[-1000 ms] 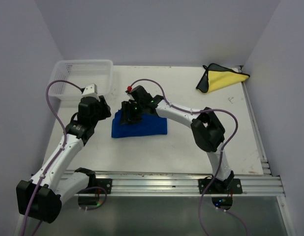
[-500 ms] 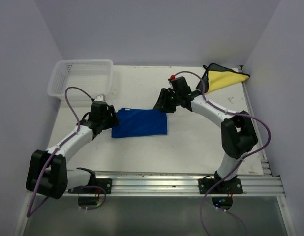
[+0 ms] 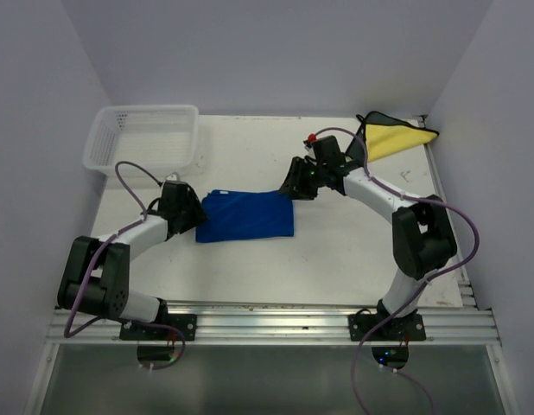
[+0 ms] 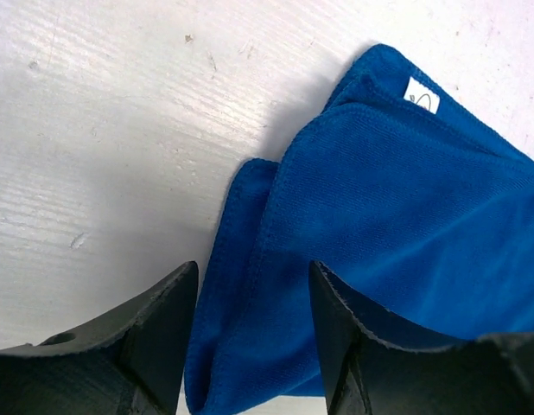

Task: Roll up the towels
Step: Fold the towel

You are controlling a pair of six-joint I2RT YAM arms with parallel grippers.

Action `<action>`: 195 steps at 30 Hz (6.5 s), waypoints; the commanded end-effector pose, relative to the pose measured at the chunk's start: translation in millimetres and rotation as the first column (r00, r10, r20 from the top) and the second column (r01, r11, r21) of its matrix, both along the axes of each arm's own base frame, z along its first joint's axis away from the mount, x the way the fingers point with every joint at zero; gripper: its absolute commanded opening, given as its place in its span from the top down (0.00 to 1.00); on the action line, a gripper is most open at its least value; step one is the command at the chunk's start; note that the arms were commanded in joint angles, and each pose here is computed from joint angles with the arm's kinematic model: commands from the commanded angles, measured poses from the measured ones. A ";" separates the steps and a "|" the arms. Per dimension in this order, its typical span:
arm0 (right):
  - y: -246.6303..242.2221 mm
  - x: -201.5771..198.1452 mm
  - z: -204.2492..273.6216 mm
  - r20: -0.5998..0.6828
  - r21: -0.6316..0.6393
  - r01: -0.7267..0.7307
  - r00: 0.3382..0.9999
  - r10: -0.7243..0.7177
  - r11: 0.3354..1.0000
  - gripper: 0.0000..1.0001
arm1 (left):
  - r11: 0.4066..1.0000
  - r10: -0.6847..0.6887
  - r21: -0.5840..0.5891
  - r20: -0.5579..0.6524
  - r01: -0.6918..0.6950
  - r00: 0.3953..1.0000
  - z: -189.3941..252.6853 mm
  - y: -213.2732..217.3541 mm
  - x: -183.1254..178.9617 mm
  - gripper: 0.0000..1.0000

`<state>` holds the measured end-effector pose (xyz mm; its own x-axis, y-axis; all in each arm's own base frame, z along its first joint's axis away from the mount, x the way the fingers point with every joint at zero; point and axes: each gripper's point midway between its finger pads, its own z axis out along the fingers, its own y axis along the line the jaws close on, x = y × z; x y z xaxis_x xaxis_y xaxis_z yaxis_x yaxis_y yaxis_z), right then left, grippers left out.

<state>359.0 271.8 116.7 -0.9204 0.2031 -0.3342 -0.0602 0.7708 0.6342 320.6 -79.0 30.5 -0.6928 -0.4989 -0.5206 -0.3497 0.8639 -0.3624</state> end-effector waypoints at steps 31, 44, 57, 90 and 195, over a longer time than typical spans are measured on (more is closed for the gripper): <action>-13.9 -6.6 3.3 0.012 -0.024 -0.010 1.000 0.011 1.000 0.54 | 0.995 -0.004 -0.094 0.158 0.019 0.987 16.5 -0.2 10.0 0.96; -11.0 -7.0 -5.4 -0.011 -0.022 -0.020 1.000 0.020 1.000 0.49 | 1.000 -0.029 0.007 0.199 0.028 0.980 43.3 -4.9 20.4 0.96; -8.1 -6.2 -8.9 -0.024 -0.016 -0.032 0.999 0.032 0.999 0.48 | 0.995 -0.076 0.084 0.211 0.059 0.975 64.3 -24.1 25.3 0.96; -29.8 -62.7 -90.3 -0.153 -0.122 -0.015 0.988 -0.004 0.992 0.48 | 0.986 0.004 0.159 0.263 -0.048 0.965 48.7 -5.5 47.0 0.61; -94.5 -114.4 -106.5 -0.017 -0.240 0.164 0.985 -0.173 0.957 1.00 | 0.844 -0.533 0.107 0.059 0.525 0.844 21.0 -333.5 57.8 0.54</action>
